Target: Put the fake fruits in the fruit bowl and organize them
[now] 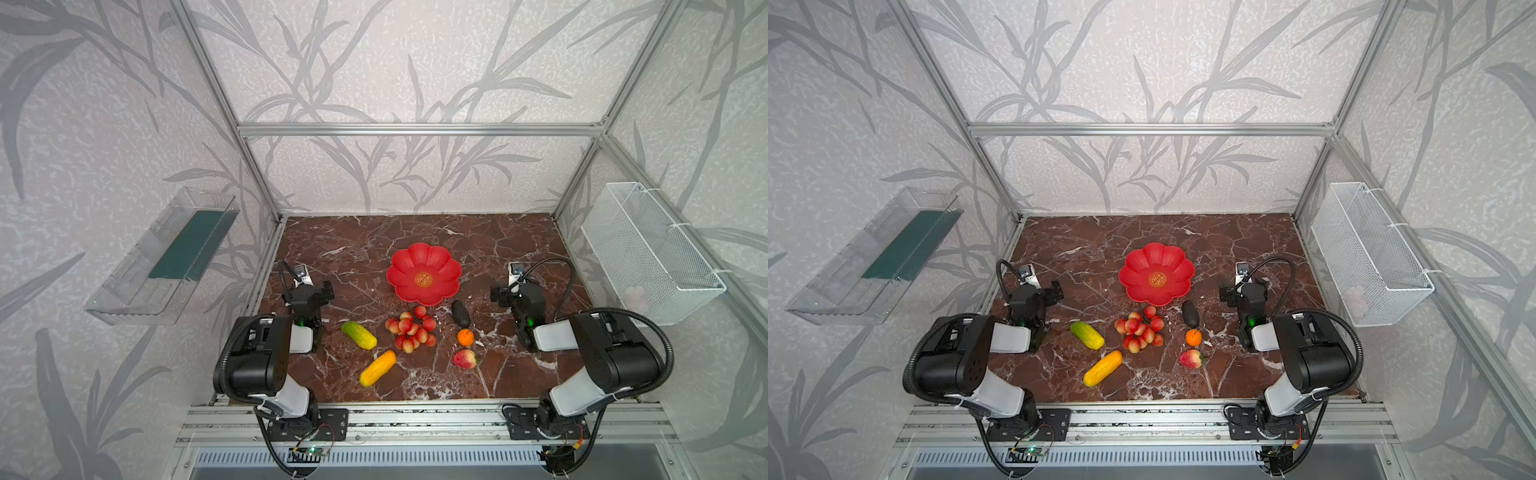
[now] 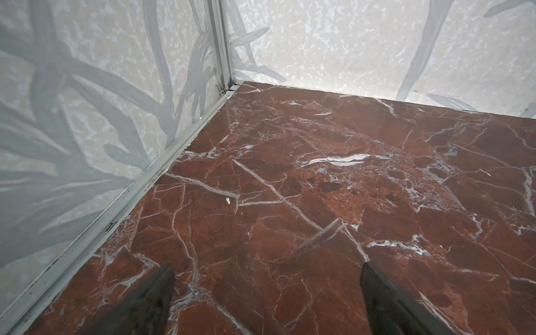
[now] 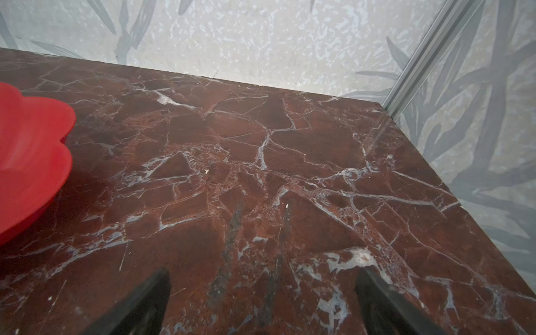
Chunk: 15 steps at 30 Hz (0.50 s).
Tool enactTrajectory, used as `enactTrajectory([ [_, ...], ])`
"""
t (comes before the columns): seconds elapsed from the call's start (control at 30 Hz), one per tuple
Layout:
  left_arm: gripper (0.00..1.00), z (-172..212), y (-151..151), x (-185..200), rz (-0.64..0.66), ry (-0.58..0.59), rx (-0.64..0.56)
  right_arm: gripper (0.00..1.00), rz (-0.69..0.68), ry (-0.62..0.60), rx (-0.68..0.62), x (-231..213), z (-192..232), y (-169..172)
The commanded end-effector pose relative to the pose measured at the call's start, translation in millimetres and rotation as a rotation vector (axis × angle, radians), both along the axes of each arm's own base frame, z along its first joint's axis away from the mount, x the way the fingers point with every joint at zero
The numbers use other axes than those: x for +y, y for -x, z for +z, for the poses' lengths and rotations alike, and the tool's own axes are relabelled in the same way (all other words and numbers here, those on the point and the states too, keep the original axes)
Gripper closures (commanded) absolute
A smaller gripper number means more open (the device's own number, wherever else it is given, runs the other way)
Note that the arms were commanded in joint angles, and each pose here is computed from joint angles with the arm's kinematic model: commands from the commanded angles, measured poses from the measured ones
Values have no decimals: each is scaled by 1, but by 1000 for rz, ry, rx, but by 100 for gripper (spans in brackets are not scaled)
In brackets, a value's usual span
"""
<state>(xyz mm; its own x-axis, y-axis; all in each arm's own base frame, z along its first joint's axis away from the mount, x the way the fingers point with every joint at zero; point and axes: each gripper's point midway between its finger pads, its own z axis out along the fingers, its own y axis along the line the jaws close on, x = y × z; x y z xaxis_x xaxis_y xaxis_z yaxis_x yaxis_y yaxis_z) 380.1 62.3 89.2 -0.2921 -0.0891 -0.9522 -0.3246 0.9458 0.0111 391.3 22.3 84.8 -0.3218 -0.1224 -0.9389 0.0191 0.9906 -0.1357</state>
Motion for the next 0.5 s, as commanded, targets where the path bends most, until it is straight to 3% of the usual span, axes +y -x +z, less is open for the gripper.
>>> enactTrajectory([
  [0.0, 1, 9, -6, -1, -1, -11, -24, 1, 2, -11, -31, 1, 10, -5],
  [0.47, 1, 9, -6, -1, -2, -10, -25, 1, 2, -12, -30, 1, 10, -5],
])
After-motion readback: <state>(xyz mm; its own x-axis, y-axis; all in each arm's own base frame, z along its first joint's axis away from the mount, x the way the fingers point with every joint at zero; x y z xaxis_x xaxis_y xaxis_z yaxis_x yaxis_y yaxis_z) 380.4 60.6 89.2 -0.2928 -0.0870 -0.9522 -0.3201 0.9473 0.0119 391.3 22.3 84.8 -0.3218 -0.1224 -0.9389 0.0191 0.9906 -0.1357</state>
